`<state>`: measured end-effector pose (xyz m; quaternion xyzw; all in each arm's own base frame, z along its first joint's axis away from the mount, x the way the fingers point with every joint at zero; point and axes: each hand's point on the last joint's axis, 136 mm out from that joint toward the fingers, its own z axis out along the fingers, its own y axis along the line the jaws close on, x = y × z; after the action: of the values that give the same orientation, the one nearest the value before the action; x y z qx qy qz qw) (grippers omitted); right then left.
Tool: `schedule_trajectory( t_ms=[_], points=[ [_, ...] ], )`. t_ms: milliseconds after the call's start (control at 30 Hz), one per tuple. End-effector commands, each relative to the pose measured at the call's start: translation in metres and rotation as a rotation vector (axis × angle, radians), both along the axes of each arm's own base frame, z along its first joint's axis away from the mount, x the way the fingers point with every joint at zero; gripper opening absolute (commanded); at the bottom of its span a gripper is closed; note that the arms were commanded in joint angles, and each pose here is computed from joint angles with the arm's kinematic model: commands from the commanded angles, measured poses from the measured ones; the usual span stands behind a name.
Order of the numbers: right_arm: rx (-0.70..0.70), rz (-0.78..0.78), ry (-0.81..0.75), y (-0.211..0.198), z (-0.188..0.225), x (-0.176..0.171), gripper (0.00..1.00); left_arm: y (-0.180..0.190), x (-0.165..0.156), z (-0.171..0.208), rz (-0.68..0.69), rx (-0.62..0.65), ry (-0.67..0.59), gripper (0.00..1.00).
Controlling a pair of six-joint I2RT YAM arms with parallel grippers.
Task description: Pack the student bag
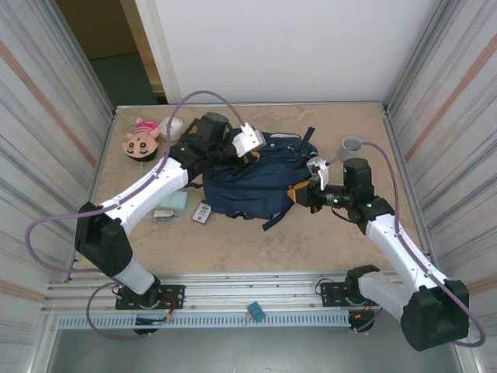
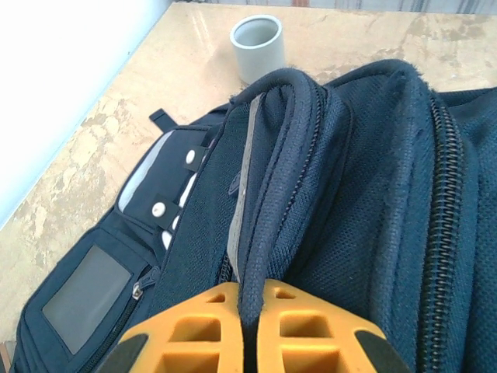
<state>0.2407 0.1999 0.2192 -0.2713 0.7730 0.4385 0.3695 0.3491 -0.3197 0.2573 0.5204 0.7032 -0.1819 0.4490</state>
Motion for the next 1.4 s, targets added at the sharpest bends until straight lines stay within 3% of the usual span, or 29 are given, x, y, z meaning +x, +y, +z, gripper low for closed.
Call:
schedule_trajectory(
  t_ms=[0,367,500,633,767,867,933,1167,1367],
  points=[
    [0.045,0.039,0.097,0.014,0.018,-0.006,0.00,0.004,0.031,0.020,0.174,-0.044,-0.077,0.00],
    [0.071,-0.075,0.578,0.033,0.012,-0.011,0.00,-0.021,0.043,0.011,0.304,-0.091,-0.050,0.00],
    [0.031,-0.078,0.627,0.044,0.008,-0.024,0.00,-0.034,0.041,0.006,0.279,-0.093,-0.047,0.00],
    [0.033,-0.131,0.630,0.044,0.003,-0.012,0.01,-0.045,0.030,0.011,0.186,-0.127,-0.044,0.00],
    [0.059,-0.259,0.681,0.024,-0.006,0.006,0.26,-0.047,0.015,0.023,0.084,-0.171,-0.065,0.00],
    [0.115,-0.333,0.724,0.006,-0.008,0.014,0.56,-0.045,0.004,0.031,0.012,-0.223,-0.058,0.00],
    [0.145,-0.378,0.725,-0.004,-0.006,0.015,0.66,-0.042,-0.002,0.034,-0.024,-0.245,-0.058,0.00],
    [0.263,-0.523,0.761,-0.032,-0.010,0.028,0.74,-0.041,-0.016,0.041,-0.128,-0.305,-0.045,0.00],
    [0.378,-0.514,0.737,-0.023,0.001,0.043,0.73,-0.046,-0.025,0.046,-0.184,-0.338,-0.027,0.00]
  ],
)
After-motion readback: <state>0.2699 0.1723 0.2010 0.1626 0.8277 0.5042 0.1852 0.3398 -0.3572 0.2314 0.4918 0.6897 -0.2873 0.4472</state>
